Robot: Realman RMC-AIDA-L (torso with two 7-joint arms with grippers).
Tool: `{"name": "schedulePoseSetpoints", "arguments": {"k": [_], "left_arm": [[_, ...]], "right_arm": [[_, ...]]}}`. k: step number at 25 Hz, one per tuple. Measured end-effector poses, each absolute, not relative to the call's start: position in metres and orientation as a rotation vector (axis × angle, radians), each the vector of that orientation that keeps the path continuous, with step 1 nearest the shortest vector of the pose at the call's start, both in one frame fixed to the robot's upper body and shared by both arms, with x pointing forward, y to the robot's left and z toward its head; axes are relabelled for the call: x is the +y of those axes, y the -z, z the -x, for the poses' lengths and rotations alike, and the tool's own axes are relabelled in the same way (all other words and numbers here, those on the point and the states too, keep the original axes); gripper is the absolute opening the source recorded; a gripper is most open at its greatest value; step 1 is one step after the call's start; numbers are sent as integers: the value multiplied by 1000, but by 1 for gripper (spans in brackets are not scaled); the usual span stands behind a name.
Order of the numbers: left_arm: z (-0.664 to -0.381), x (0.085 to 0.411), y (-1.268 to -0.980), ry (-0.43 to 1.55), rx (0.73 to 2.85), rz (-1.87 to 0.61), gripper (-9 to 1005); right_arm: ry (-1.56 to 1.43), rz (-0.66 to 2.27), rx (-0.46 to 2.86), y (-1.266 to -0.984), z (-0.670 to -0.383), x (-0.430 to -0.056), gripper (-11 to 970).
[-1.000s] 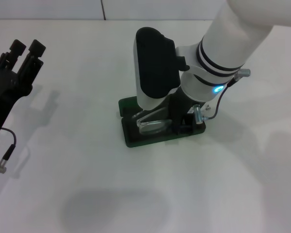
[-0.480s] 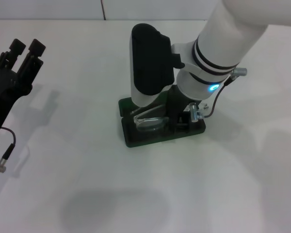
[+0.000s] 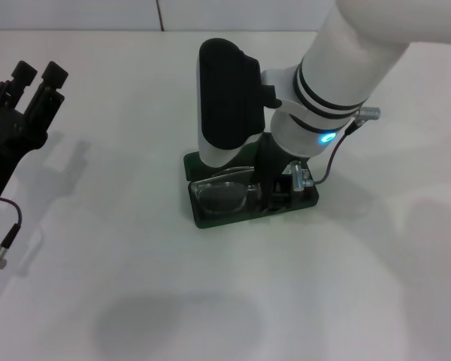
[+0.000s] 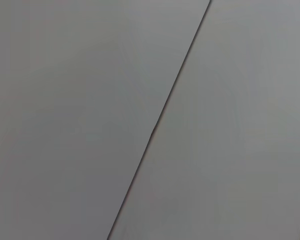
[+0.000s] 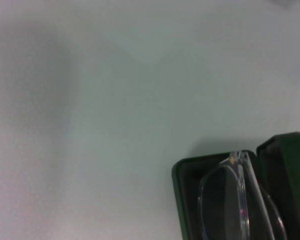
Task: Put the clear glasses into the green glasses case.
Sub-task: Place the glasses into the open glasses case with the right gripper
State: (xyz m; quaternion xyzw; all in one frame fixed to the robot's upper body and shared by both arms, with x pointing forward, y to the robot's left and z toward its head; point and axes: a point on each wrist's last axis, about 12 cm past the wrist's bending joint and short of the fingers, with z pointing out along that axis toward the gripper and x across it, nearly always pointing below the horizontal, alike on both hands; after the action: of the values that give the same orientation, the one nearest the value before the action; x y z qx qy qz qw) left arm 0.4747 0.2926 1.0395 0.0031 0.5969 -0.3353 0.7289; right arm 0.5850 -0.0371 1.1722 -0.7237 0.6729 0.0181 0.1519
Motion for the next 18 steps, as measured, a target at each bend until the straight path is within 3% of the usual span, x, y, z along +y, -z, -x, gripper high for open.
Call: {"name": "schedulePoseSetpoints", "arguments": {"k": [18], "left_arm": [[-472, 295, -1038, 725, 1322, -11, 669]], "right_arm": [[-58, 2026, 1839, -1182, -574, -41, 378]]}}
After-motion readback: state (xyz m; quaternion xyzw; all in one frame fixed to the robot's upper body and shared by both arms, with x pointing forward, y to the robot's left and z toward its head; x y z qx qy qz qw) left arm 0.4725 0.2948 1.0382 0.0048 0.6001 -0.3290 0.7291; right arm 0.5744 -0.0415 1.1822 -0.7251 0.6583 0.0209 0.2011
